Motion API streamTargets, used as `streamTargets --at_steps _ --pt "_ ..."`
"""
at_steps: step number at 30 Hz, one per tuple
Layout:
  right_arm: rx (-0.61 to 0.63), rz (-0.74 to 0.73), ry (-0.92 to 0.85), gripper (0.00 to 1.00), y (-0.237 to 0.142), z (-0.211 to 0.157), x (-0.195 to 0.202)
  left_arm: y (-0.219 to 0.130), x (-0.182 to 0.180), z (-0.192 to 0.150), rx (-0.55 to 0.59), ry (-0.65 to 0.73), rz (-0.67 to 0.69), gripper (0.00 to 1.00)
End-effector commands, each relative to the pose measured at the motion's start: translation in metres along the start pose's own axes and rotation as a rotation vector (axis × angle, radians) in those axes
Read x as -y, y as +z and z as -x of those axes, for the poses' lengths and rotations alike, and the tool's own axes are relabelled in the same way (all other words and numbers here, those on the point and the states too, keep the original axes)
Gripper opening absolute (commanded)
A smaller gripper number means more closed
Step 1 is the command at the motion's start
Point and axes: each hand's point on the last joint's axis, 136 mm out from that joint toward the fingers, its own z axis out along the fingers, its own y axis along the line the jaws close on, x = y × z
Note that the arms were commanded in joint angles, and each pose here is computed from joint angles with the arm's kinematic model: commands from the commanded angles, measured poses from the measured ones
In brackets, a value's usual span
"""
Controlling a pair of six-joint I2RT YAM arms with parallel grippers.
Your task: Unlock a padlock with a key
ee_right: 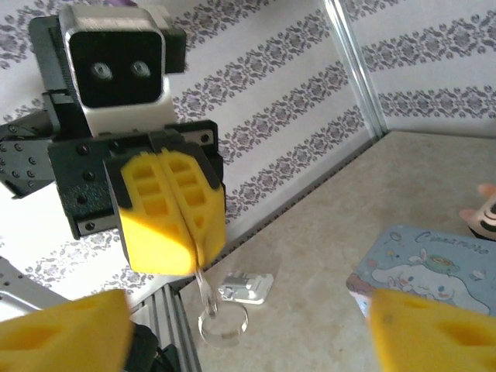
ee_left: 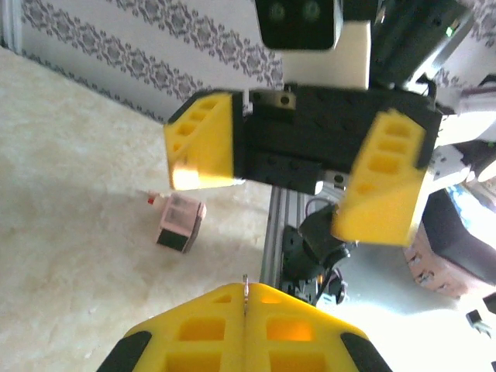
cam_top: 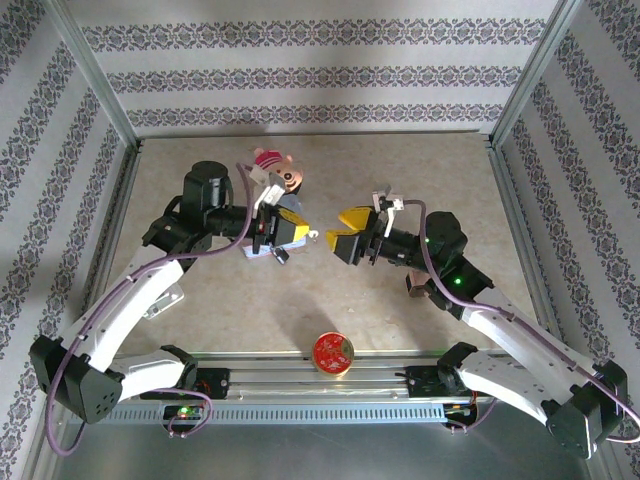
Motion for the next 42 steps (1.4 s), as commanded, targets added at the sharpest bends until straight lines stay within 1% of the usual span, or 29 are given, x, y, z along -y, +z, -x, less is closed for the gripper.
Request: streamTargets --at_steps 1,5,7,9,12,14,17,20,23,28,38,42 --pt "0.014 0.085 -0.049 0.67 -0.001 0.005 -0.015 0.005 0.011 -0.02 -0.1 -0.003 -0.02 0.0" --pt "-0.036 0.183 -0.072 0.61 0.005 -0.007 -0.03 0.009 0.02 -0.018 -0.102 0.009 -0.07 0.0" --pt "-0.069 0.232 -0.085 0.55 0.008 -0.014 -0.039 0.009 0.024 -0.015 -0.093 0.018 -0.091 0.0" --pt "-0.093 0.262 -0.088 0.5 0.01 -0.02 -0.043 0.009 0.026 -0.014 -0.087 0.02 -0.102 0.0" --pt "-0.124 0.294 -0.086 0.45 0.014 -0.027 -0.047 0.009 0.027 -0.011 -0.079 0.028 -0.104 0.0" --pt "-0.137 0.301 -0.081 0.42 0.017 -0.03 -0.047 0.008 0.028 -0.011 -0.075 0.032 -0.107 0.0" --pt "-0.148 0.297 -0.071 0.42 0.019 -0.034 -0.044 0.008 0.029 -0.011 -0.073 0.041 -0.101 0.0" --pt "-0.158 0.289 -0.062 0.37 0.02 -0.038 -0.04 0.006 0.03 -0.01 -0.064 0.048 -0.094 0.0" --pt "-0.163 0.291 -0.056 0.36 0.021 -0.04 -0.04 0.004 0.031 -0.009 -0.056 0.057 -0.083 0.0" --pt "-0.162 0.298 -0.058 0.31 0.018 -0.04 -0.042 0.004 0.029 -0.006 -0.048 0.062 -0.064 0.0" --pt "-0.152 0.298 -0.068 0.15 0.013 -0.038 -0.044 0.005 0.029 -0.004 -0.036 0.062 -0.071 0.0" --pt "-0.159 0.303 -0.065 0.1 0.014 -0.039 -0.043 0.005 0.028 -0.004 -0.032 0.06 -0.067 0.0"
